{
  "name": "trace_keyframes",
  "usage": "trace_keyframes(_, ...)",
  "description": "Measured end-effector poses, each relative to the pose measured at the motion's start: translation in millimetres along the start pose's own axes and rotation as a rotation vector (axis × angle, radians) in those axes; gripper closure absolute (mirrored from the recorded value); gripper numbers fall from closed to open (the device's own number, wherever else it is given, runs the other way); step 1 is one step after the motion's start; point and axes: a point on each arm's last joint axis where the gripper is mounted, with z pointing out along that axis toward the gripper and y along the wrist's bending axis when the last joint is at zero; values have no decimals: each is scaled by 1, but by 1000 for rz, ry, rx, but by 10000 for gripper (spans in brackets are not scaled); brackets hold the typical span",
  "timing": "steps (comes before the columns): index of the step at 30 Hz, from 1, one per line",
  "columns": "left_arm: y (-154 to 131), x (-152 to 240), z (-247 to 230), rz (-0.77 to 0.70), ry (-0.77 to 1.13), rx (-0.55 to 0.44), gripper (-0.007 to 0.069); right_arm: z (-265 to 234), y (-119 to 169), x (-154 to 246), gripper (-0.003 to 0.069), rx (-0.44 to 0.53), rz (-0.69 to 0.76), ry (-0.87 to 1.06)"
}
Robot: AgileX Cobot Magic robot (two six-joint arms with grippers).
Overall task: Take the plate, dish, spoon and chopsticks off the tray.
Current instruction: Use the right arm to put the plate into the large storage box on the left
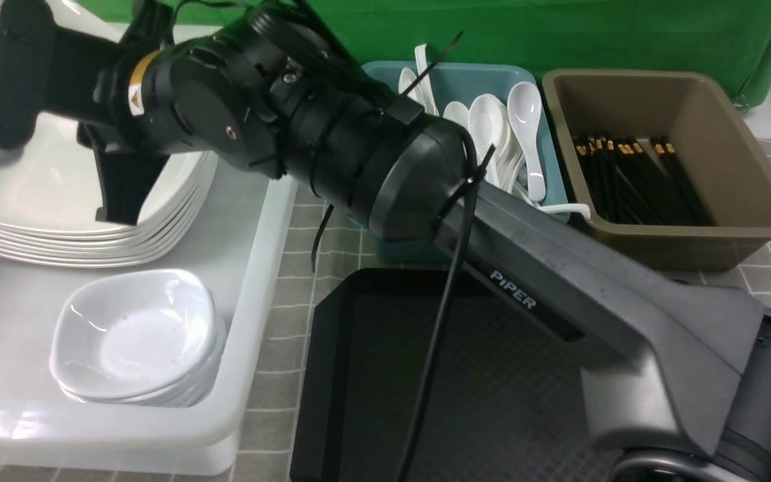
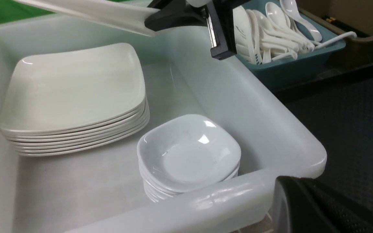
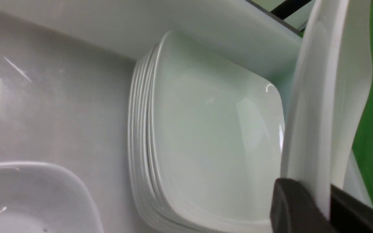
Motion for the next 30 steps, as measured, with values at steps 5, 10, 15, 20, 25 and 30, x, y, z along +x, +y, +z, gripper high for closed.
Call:
trace_keyframes(5, -1, 4, 0, -12, 48, 8, 614, 7, 4, 2, 601, -5, 14, -17)
trace_keyframes(10, -3, 11, -1, -32, 127, 32, 614, 19, 10, 6, 601, 9, -52, -34)
trace_keyframes(15, -3, 13, -1, -34, 145, 33, 614, 36, 21, 16, 601, 1, -135, -29)
trace_keyframes(20, -5, 12, -1, -42, 129, 48, 614, 55, 28, 37, 601, -15, -176, 4)
trace_keyframes(25, -6, 9, -1, -50, 96, 62, 614, 72, 30, 58, 601, 0, -217, 20)
trace_keyframes(30, -6, 6, 0, -52, 72, 66, 614, 81, 29, 65, 585, 46, -225, -6)
